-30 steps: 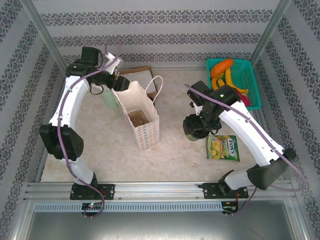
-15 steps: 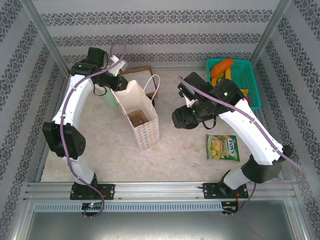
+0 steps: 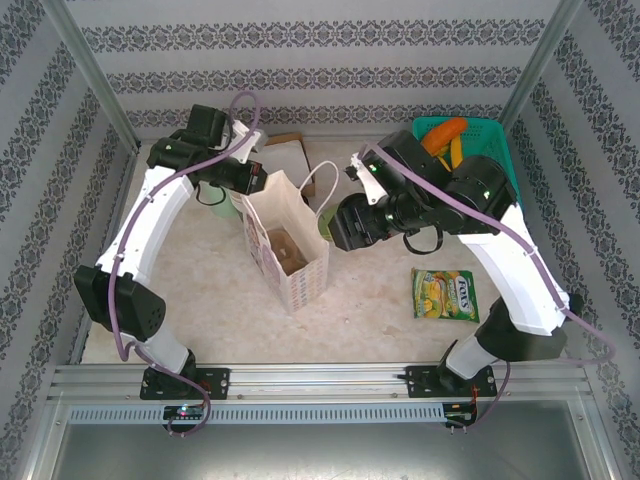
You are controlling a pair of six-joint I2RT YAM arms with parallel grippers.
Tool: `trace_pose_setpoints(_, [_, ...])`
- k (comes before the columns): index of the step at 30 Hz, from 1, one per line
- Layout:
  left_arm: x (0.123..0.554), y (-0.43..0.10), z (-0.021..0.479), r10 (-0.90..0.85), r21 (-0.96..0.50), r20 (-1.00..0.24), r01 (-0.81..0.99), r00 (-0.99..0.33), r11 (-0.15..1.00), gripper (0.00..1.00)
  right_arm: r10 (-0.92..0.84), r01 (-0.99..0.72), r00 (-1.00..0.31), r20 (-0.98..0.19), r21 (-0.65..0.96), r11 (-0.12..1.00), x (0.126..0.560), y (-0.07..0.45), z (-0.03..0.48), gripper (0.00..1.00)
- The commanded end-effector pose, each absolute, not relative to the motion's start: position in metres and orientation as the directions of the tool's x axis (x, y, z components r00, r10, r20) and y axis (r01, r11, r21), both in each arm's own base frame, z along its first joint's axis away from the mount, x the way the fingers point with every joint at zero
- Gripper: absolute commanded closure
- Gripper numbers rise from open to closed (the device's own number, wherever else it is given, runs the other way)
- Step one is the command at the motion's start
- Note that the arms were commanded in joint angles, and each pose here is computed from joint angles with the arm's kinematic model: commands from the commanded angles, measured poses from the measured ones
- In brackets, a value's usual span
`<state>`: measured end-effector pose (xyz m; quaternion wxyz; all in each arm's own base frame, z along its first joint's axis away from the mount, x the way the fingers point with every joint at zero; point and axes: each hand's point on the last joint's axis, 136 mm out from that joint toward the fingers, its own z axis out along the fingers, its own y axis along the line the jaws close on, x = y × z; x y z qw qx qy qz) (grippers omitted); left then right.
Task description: Pack the takeout coffee
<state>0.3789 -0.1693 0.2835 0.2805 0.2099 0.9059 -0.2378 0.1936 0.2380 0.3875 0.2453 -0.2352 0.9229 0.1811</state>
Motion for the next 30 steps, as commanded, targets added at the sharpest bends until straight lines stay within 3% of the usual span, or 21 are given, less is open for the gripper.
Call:
trace_pose_setpoints(1, [0.374,-0.170,0.287,0.201,-0.332,-0.603,0.472,-0.772,0.816,0.96,-0.435,-0.569,-0.768,-0.470,0.189,0.800,0.184,0.245,0.374,0.28])
trace_pose_setpoints(12, [0.373,-0.168,0.288,0.131,-0.370,-0.589,0.410,-0.797,0.833,0.98,-0.518,-0.604,-0.720,-0.462,0.049,0.795,0.213,0.283,0.352,0.28])
trace_pose_setpoints(23, [0.370,-0.172,0.295,0.118,-0.392,-0.606,0.425,-0.786,0.816,0.92,-0.528,-0.609,-0.728,-0.438,0.060,0.791,0.218,0.313,0.336,0.28])
trace_pose_setpoints(25, [0.371,-0.172,0.297,0.108,-0.398,-0.607,0.419,-0.787,0.816,0.86,-0.525,-0.606,-0.736,-0.428,0.069,0.793,0.218,0.315,0.333,0.28])
trace_pose_setpoints(28, [0.368,-0.171,0.303,0.115,-0.388,-0.623,0.433,-0.774,0.814,0.65,-0.529,-0.607,-0.737,-0.420,0.070,0.791,0.218,0.317,0.330,0.28])
trace_pose_setpoints(30, [0.364,-0.167,0.309,0.120,-0.368,-0.636,0.436,-0.762,0.821,0.60,-0.526,-0.606,-0.740,-0.419,0.077,0.792,0.218,0.320,0.328,0.28])
